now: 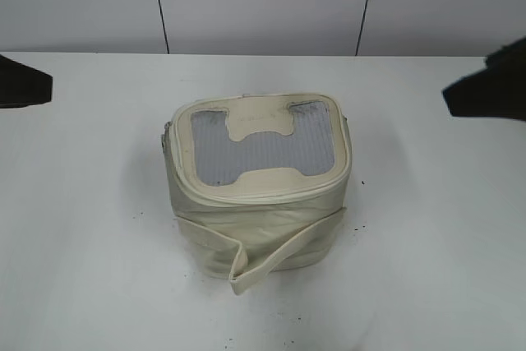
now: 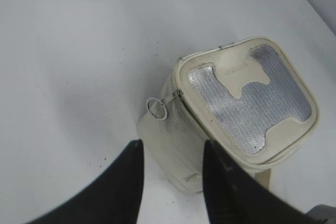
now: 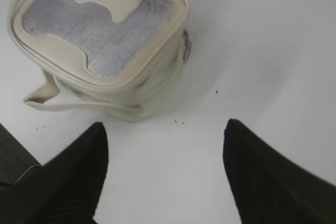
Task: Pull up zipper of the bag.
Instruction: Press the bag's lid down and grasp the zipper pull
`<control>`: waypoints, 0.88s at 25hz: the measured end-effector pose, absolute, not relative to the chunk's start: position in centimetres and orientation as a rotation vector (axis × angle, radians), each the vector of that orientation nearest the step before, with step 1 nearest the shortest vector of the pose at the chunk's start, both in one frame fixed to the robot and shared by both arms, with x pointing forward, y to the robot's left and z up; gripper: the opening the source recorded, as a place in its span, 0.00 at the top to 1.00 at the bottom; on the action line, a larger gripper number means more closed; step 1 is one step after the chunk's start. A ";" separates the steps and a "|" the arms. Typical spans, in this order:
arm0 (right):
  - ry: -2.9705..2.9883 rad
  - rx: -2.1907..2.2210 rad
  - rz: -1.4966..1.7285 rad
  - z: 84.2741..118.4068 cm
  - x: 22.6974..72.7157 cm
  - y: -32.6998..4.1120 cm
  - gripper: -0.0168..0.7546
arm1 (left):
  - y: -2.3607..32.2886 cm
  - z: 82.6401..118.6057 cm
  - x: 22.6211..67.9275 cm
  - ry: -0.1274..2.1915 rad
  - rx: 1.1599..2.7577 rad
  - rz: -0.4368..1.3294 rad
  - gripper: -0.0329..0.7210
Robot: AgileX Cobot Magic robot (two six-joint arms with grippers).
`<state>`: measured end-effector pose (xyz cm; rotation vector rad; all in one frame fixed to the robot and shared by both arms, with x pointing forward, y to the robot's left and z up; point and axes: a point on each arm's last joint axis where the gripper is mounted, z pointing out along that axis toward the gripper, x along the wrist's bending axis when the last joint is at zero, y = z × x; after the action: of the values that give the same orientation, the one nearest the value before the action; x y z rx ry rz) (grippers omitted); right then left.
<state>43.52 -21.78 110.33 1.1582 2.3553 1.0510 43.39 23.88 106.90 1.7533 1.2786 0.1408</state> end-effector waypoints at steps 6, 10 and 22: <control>2.567 0.912 1.045 110.9 51.1 -17.4 0.33 | 22.9 105.0 46.9 1.297 1.828 0.009 0.56; 2.704 0.771 1.036 110.4 55.6 -13.6 0.33 | 22.0 103.7 48.9 1.309 1.866 -0.060 0.54; 2.939 0.593 1.047 106.0 64.2 -5.2 0.40 | 21.0 102.1 53.5 1.326 1.897 -0.122 0.52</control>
<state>64.23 -5.23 105.99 0.5925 2.9388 1.0474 53.50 21.00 102.08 1.8971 1.3256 -0.1222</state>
